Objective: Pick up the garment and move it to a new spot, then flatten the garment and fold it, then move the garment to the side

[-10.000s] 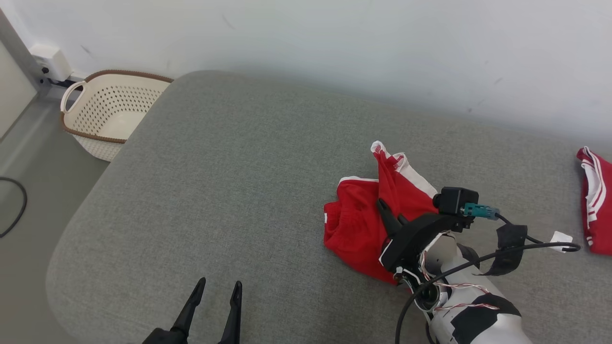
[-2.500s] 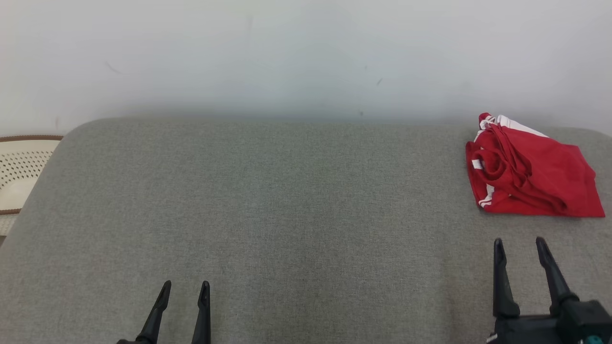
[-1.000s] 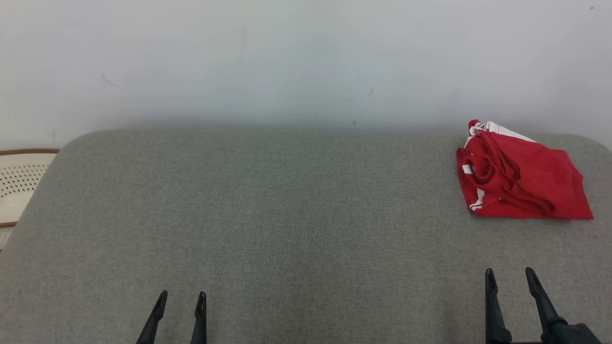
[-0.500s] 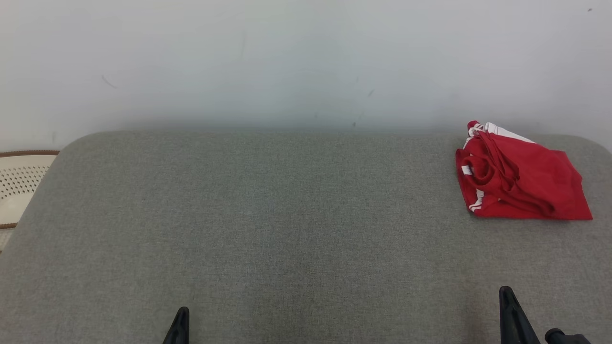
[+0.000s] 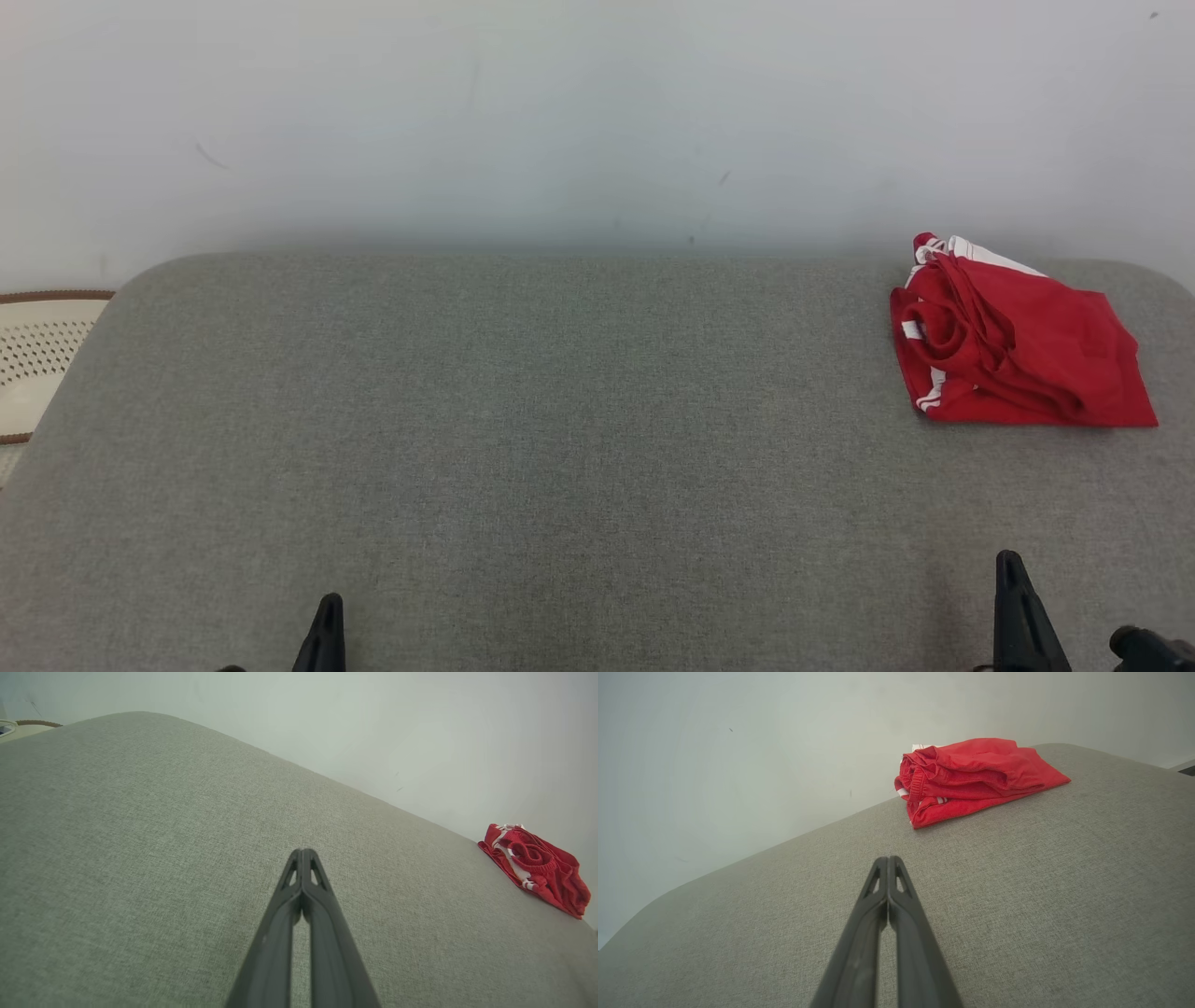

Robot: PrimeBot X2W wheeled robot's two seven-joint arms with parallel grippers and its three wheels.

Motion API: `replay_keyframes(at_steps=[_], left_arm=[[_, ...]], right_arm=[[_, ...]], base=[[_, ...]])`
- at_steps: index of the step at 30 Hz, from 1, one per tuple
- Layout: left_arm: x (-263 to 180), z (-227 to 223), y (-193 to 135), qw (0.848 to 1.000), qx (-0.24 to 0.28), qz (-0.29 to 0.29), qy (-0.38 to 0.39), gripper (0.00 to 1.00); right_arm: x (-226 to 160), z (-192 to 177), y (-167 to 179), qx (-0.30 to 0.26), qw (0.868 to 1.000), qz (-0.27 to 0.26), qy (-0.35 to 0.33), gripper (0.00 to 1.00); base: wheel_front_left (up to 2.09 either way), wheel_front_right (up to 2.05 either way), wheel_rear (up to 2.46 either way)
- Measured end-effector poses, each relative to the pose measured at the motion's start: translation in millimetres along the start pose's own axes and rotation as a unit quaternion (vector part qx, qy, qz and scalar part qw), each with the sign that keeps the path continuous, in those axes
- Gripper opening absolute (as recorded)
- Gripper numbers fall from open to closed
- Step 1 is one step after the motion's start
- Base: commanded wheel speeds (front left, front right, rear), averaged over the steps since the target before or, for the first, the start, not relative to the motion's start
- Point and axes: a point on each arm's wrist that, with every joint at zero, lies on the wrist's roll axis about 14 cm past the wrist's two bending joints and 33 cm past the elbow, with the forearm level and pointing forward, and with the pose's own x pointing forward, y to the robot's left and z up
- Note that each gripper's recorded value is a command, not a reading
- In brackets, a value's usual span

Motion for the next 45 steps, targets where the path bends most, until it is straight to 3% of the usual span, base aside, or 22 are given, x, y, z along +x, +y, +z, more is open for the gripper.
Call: replay_keyframes(at_steps=[20,45], left_arm=[[12.1,-8.3,10.7,0.986,-0.160,0.022,0.031,0.00],[25.3,-11.9,15.3,0.946,-0.319,0.031,0.047,0.00]], right_arm=[[15.8,1.6,-18.5,0.165,0.986,-0.038,0.005,0.00],[30.5,2.1,-33.3,0.329,0.942,-0.063,0.006,0.00]], base=[[0.00,0.00,0.00],[0.00,0.00,0.00]])
